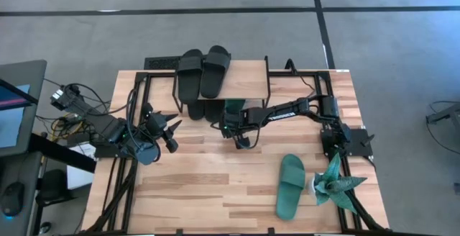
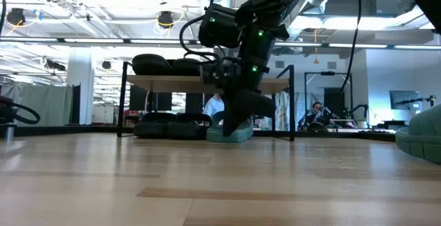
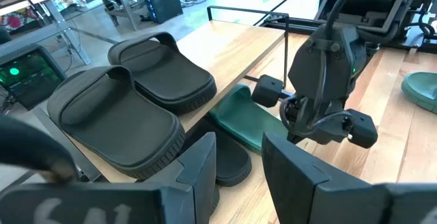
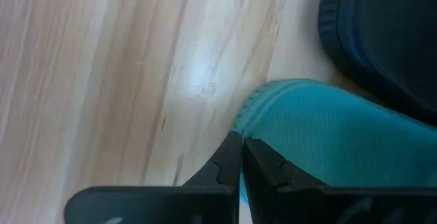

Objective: Pick and place slides into the shelf
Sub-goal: Put the green slipper under the shelf

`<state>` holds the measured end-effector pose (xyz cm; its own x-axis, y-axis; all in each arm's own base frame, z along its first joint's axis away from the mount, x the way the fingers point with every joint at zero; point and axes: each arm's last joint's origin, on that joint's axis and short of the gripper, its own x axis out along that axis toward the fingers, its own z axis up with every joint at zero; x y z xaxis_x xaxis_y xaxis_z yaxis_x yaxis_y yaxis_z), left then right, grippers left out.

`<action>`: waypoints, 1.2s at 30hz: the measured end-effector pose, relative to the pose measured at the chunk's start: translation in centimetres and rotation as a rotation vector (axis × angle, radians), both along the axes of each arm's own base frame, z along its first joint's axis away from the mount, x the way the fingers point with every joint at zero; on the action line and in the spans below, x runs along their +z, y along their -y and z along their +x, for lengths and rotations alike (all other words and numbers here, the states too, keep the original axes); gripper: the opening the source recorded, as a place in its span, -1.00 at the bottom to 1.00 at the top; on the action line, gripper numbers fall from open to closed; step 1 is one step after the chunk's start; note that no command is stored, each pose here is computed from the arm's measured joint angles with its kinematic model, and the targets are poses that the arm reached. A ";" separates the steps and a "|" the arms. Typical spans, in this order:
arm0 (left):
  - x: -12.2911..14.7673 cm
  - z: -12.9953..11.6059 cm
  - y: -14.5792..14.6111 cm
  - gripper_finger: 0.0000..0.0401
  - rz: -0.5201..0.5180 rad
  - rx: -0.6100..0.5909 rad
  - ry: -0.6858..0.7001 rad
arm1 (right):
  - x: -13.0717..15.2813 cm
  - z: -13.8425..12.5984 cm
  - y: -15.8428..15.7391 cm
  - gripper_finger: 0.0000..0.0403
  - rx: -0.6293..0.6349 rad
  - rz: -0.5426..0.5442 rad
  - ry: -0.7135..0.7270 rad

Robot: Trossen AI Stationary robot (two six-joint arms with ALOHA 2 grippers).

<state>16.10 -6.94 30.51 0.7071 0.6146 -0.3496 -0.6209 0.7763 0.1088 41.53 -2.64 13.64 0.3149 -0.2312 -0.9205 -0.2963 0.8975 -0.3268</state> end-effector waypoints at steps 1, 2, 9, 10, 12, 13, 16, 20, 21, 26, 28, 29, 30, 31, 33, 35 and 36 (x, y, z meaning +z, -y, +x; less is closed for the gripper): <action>0.0 0.0 0.0 -0.45 0.000 0.000 0.000 | 0.0 0.0 0.2 -1.00 -0.010 0.002 0.001; 0.0 0.0 0.0 -0.45 -0.001 0.000 0.001 | 0.0 -0.1 0.2 -1.00 -0.019 0.006 -0.004; 0.0 0.0 0.0 -0.45 -0.002 0.000 0.002 | -0.1 -0.8 0.4 -1.00 -0.095 -0.014 -0.059; 0.0 0.0 0.0 -0.45 -0.002 -0.001 0.002 | -0.1 -0.8 0.4 -1.00 -0.107 -0.015 -0.056; 0.0 0.0 0.0 -0.45 -0.002 -0.001 0.001 | -0.1 -0.8 0.5 -1.00 -0.123 -0.020 -0.053; 0.0 0.0 0.0 -0.45 -0.001 -0.001 0.001 | -0.1 -0.8 0.5 -1.00 -0.126 -0.029 -0.053; 0.0 0.0 0.0 -0.45 -0.001 -0.001 0.001 | -0.1 -0.7 0.5 -1.00 -0.120 -0.048 -0.055; 0.0 0.0 0.0 -0.45 -0.001 0.000 0.001 | 0.1 -0.4 0.6 -1.00 -0.105 -0.062 -0.041; 0.0 0.0 0.0 -0.45 -0.001 0.000 0.001 | 0.2 -0.3 0.6 -1.00 -0.102 -0.065 -0.035; 0.0 0.0 0.0 -0.45 -0.001 0.000 0.002 | 0.4 0.1 1.1 -1.00 -0.102 -0.111 -0.007; 0.0 0.0 0.0 -0.45 -0.002 0.000 0.003 | 0.4 0.1 1.4 -1.00 -0.109 -0.125 -0.008; 0.0 0.0 0.0 -0.45 -0.002 0.000 0.003 | 0.4 0.1 1.5 -1.00 -0.113 -0.125 -0.008; 0.0 0.0 0.0 -0.45 -0.002 0.000 0.005 | 0.4 0.1 1.5 -1.00 -0.114 -0.125 -0.008; 0.0 0.0 0.0 -0.45 -0.003 0.000 0.006 | 0.4 0.1 1.6 -1.00 -0.114 -0.123 -0.008; 0.0 0.0 0.0 -0.45 -0.003 0.000 0.005 | 0.4 0.1 1.5 -1.00 -0.111 -0.121 -0.007; 0.0 0.0 0.0 -0.45 -0.003 0.000 0.005 | 0.4 0.1 1.4 -1.00 -0.110 -0.120 -0.007; 0.0 0.0 0.0 -0.45 -0.003 0.000 0.006 | 0.4 0.1 1.2 -1.00 -0.104 -0.116 -0.005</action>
<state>16.13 -6.97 30.55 0.7091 0.6135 -0.3476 -0.6215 0.7767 0.1028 41.67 -3.88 14.07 0.2790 -0.3674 -0.8872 -0.2055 0.8797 -0.4289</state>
